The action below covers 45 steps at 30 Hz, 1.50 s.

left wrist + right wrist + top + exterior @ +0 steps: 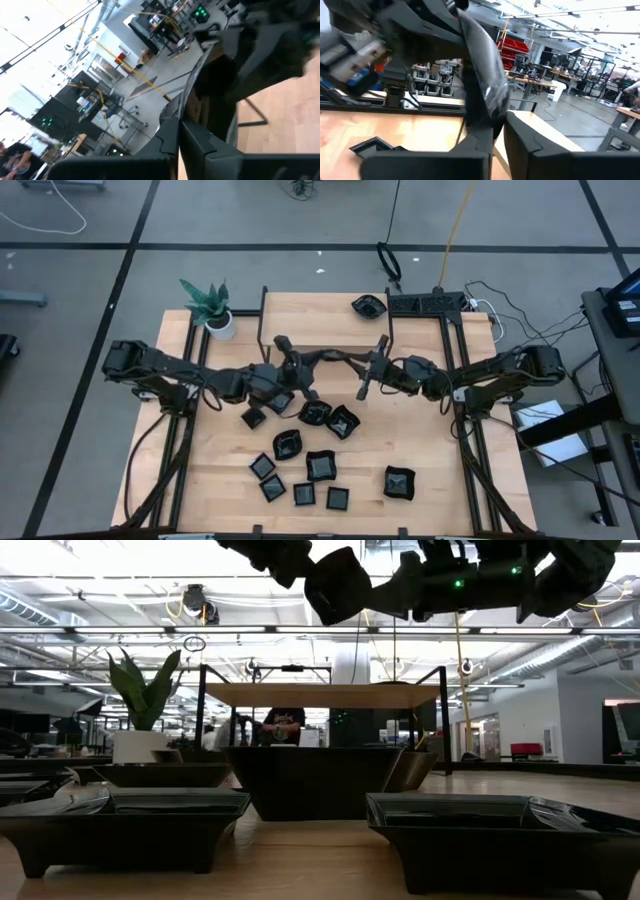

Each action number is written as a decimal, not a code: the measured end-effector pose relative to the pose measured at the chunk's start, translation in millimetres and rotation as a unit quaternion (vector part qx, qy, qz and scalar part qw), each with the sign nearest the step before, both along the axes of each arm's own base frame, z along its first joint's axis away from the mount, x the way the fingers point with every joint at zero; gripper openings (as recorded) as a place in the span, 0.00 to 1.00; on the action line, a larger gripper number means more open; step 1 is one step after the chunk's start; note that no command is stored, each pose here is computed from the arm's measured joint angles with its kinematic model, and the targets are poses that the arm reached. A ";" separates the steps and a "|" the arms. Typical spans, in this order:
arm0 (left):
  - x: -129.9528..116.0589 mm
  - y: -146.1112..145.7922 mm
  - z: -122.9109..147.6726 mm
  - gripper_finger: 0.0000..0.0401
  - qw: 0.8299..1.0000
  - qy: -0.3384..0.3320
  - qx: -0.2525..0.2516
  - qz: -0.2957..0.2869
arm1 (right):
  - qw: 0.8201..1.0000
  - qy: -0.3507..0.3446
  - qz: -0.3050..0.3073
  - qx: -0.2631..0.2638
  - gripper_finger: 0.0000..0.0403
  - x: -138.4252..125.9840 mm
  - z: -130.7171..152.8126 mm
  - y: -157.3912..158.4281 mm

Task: Pick & Place Mini shaped plates
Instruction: Stack the black leaf-shaped plate on top of the other black leaf-shaped plates on the shelf

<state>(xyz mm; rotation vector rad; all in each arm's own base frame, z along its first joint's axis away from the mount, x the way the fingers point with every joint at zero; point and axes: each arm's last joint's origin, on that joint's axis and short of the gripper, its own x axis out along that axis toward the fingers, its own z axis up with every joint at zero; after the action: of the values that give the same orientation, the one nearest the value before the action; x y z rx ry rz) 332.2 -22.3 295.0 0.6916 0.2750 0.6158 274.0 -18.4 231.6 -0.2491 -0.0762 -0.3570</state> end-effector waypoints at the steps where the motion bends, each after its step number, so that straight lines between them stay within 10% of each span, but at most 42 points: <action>1: 0.1 -2.5 0.8 0.07 1.000 -0.005 -0.001 -0.009 | 1.000 -0.001 0.003 -0.002 0.04 0.2 0.4 0.1; 17: -7.0 -48.2 4.5 0.62 0.989 -0.062 -0.081 -0.105 | 1.000 0.005 0.013 -0.008 0.00 0.7 -0.2 1.1; 33: -17.8 -68.9 -14.6 0.67 0.990 -0.009 -0.126 -0.059 | 0.982 0.162 -0.095 -0.010 0.00 -15.0 96.7 -67.1; 45: -20.2 -59.6 -29.7 0.67 0.984 0.030 -0.172 -0.033 | 0.944 0.284 -0.109 0.124 0.00 -38.0 145.8 -178.4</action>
<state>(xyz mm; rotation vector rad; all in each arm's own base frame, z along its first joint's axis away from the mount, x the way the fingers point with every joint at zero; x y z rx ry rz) 312.0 -81.9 265.2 0.3849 0.4030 0.4696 236.0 -196.8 377.4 -0.1016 0.5671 -0.4984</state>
